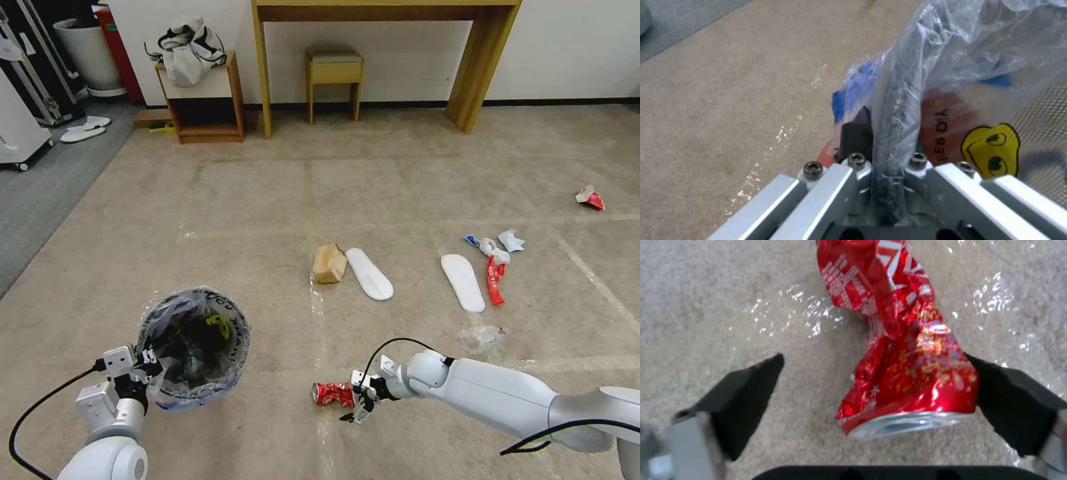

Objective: Pick up the trash bin and place the garbage on the floor into it.

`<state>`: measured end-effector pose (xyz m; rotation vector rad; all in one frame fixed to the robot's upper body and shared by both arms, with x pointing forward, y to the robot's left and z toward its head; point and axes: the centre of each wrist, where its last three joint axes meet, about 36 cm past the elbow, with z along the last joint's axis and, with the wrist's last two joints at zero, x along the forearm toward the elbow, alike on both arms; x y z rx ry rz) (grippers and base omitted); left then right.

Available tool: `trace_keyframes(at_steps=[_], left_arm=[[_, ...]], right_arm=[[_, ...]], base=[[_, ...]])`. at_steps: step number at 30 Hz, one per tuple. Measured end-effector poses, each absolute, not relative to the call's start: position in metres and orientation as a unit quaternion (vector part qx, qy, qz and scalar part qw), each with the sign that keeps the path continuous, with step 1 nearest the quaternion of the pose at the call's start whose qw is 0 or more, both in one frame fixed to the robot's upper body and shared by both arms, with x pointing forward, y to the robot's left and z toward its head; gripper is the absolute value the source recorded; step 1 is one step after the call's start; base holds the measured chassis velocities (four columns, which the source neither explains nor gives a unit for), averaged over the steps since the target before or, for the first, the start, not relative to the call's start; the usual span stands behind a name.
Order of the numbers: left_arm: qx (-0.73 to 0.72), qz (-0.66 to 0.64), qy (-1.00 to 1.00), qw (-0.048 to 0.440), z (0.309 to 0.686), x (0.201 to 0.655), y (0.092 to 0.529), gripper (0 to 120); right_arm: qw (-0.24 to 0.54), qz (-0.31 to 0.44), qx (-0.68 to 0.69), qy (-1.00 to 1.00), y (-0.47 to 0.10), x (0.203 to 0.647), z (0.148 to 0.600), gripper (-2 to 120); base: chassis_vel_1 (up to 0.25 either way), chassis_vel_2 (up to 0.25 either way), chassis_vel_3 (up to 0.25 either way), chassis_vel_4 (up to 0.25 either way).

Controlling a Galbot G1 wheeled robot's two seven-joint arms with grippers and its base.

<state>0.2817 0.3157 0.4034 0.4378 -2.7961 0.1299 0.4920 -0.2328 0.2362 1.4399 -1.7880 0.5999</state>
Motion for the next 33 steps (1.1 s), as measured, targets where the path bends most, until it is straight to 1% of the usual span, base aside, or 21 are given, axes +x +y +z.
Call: trace_keyframes(at_steps=[2, 3, 5, 6, 9, 11, 12, 13, 16, 18, 19, 28, 29, 30, 31, 32, 33], left_arm=[[0.153, 0.046, -0.975, 0.154, 0.403, 0.280, 0.315, 1], [0.153, 0.046, -0.975, 0.154, 0.403, 0.280, 0.315, 1], [0.153, 0.046, -0.975, 0.153, 0.403, 0.280, 0.316, 1], [0.153, 0.046, -0.975, 0.153, 0.403, 0.280, 0.316, 1], [0.152, 0.046, -0.976, 0.152, 0.404, 0.279, 0.316, 1], [0.152, 0.046, -0.976, 0.152, 0.404, 0.278, 0.316, 1], [0.152, 0.046, -0.976, 0.152, 0.404, 0.278, 0.316, 1], [0.152, 0.045, -0.976, 0.152, 0.404, 0.277, 0.317, 1], [0.151, 0.045, -0.976, 0.152, 0.404, 0.277, 0.317, 1], [0.150, 0.045, -0.976, 0.152, 0.404, 0.276, 0.318, 1], [0.149, 0.046, -0.976, 0.151, 0.404, 0.275, 0.318, 1], [0.143, 0.045, -0.977, 0.150, 0.404, 0.276, 0.319, 1], [0.140, 0.043, -0.978, 0.150, 0.404, 0.278, 0.319, 1], [0.140, 0.043, -0.978, 0.150, 0.404, 0.278, 0.319, 1], [0.138, 0.042, -0.978, 0.150, 0.404, 0.279, 0.319, 1], [0.133, 0.039, -0.979, 0.149, 0.405, 0.282, 0.319, 1], [0.133, 0.039, -0.979, 0.149, 0.405, 0.282, 0.319, 1]], right_arm=[[0.372, 0.238, 0.562, -0.700, -0.229, 0.491, 0.236, 84], [0.372, 0.238, 0.562, -0.700, -0.229, 0.491, 0.236, 84], [0.370, 0.242, 0.563, -0.699, -0.227, 0.491, 0.236, 74], [0.370, 0.242, 0.563, -0.699, -0.227, 0.491, 0.236, 74], [0.371, 0.243, 0.562, -0.698, -0.224, 0.488, 0.235, 60], [0.371, 0.243, 0.562, -0.698, -0.224, 0.488, 0.235, 60], [0.371, 0.244, 0.562, -0.698, -0.223, 0.488, 0.235, 48], [0.371, 0.247, 0.562, -0.697, -0.221, 0.487, 0.235, 44], [0.371, 0.247, 0.562, -0.697, -0.221, 0.487, 0.234, 42], [0.368, 0.250, 0.558, -0.700, -0.217, 0.486, 0.236, 33], [0.367, 0.250, 0.556, -0.703, -0.216, 0.485, 0.236, 32], [0.362, 0.244, 0.539, -0.721, -0.216, 0.478, 0.238, 31], [0.356, 0.242, 0.529, -0.732, -0.218, 0.481, 0.244, 27], [0.356, 0.242, 0.529, -0.732, -0.218, 0.481, 0.244, 27], [0.353, 0.240, 0.526, -0.736, -0.218, 0.483, 0.247, 25], [0.344, 0.235, 0.521, -0.745, -0.220, 0.486, 0.255, 20], [0.344, 0.235, 0.521, -0.745, -0.220, 0.486, 0.255, 20]], base=[[0.000, 0.000, 0.000, 0.000], [0.000, 0.000, 0.000, 0.000], [0.000, 0.000, 0.000, 0.000], [0.000, 0.000, 0.000, 0.000], [0.000, 0.000, 0.000, 0.000], [0.000, 0.000, 0.000, 0.000], [0.000, 0.000, 0.000, 0.000], [0.000, 0.000, 0.000, 0.000], [0.000, 0.000, 0.000, 0.000], [0.000, 0.000, 0.000, 0.000], [0.000, 0.000, 0.000, 0.000], [0.000, 0.000, 0.000, 0.000], [0.000, 0.000, 0.000, 0.000], [0.000, 0.000, 0.000, 0.000], [0.000, 0.000, 0.000, 0.000], [0.000, 0.000, 0.000, 0.000], [0.000, 0.000, 0.000, 0.000]])
